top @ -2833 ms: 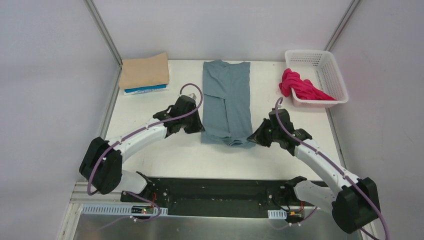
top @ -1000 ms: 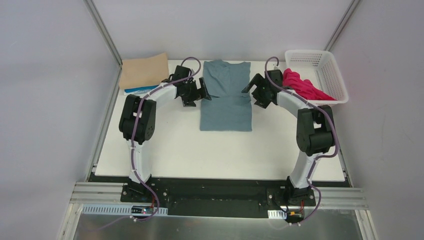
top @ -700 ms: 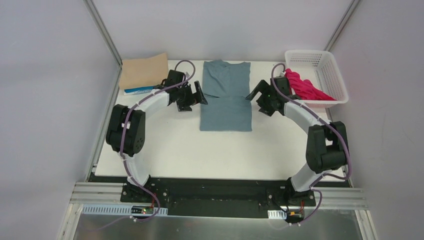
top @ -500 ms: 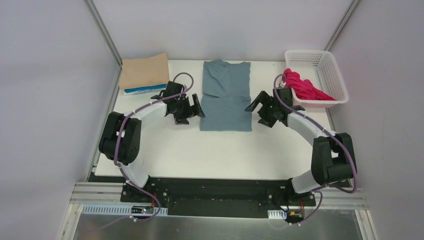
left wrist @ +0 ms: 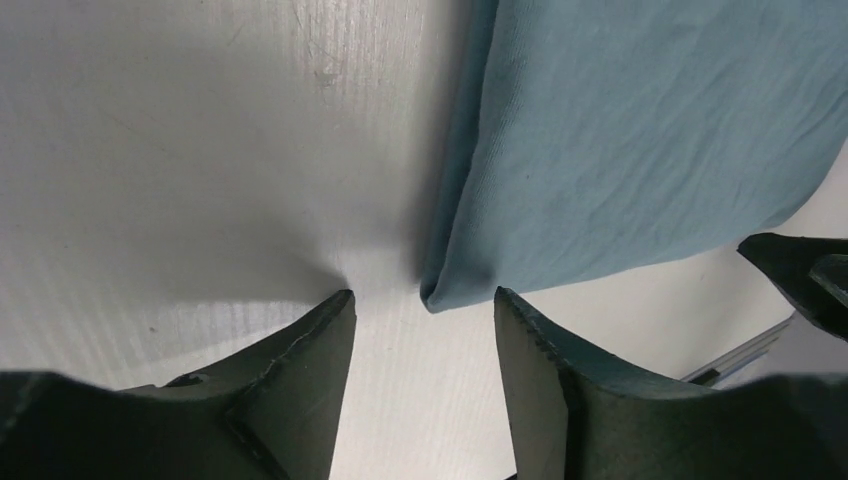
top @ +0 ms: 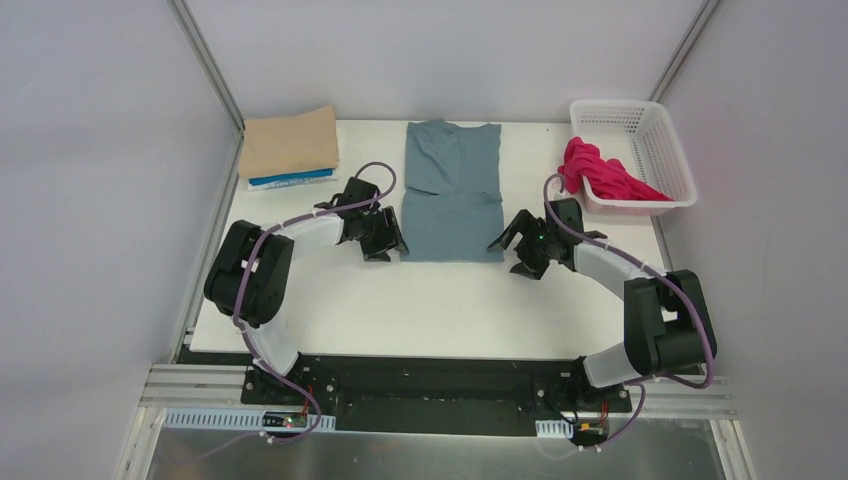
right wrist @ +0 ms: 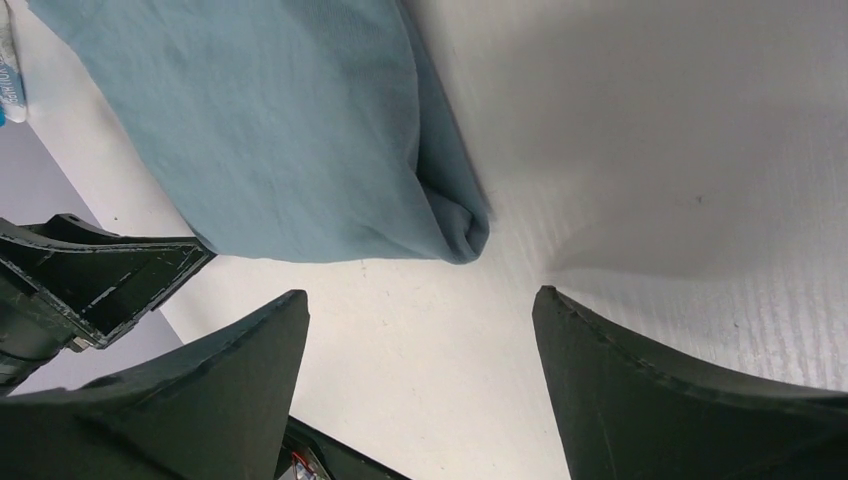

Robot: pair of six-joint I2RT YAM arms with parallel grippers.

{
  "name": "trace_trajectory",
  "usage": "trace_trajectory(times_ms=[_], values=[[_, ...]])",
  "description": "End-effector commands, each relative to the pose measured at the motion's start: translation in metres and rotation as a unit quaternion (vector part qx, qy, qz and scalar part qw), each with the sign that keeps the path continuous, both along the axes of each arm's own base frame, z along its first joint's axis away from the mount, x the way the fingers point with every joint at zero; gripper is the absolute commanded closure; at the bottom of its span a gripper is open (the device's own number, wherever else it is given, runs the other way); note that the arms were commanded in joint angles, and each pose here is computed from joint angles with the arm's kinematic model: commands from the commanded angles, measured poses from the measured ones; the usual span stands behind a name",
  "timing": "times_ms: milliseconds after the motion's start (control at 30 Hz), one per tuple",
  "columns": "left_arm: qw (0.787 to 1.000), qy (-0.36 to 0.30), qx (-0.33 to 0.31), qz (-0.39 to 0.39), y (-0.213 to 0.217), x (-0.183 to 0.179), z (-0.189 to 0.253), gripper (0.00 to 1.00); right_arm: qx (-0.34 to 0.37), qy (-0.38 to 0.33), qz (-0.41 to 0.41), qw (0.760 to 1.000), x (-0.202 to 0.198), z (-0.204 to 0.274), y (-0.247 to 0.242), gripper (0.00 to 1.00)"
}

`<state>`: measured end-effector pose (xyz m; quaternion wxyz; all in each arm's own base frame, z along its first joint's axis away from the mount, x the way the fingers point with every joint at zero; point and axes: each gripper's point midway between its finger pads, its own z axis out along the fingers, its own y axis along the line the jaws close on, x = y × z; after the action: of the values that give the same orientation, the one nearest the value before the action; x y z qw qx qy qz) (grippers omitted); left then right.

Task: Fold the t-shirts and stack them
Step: Grab one side of the 2/3 rectangular tshirt with both arms

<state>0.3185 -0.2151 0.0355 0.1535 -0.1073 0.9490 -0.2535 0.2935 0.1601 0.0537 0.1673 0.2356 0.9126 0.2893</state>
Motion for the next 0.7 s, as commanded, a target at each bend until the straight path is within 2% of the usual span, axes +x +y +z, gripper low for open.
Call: trace_trajectory(times_ms=[0, 100, 267, 333, 433, 500, 667], values=[[1.000, 0.010, 0.023, 0.013, 0.005, 0.002, -0.017, 0.51, 0.009, -0.011, -0.012, 1.000, 0.009, -0.001, 0.002, 0.17], [1.000, 0.012, 0.025, 0.008, 0.003, 0.000, -0.020, 0.52, 0.005, -0.011, -0.019, 1.000, 0.010, -0.003, 0.000, 0.19], [0.999, 0.019, 0.027, -0.002, -0.003, -0.001, -0.027, 0.60, 0.006, -0.006, -0.024, 1.000, 0.011, -0.008, 0.000, 0.22], [0.999, 0.026, 0.026, -0.002, -0.005, 0.000, -0.031, 0.65, 0.010, -0.003, -0.024, 1.000, 0.011, -0.009, 0.002, 0.25], [0.999, 0.035, 0.022, -0.007, -0.008, -0.001, -0.036, 0.78, 0.012, 0.003, -0.023, 1.000, 0.010, -0.012, 0.002, 0.29], [0.999, 0.034, 0.023, -0.011, -0.009, -0.002, -0.036, 0.98, 0.014, 0.007, -0.025, 1.000, 0.009, -0.015, 0.002, 0.32], [0.999, 0.021, 0.033, -0.007, -0.004, -0.001, -0.033, 1.00, 0.012, 0.015, -0.029, 0.999, 0.011, -0.024, 0.002, 0.40]])
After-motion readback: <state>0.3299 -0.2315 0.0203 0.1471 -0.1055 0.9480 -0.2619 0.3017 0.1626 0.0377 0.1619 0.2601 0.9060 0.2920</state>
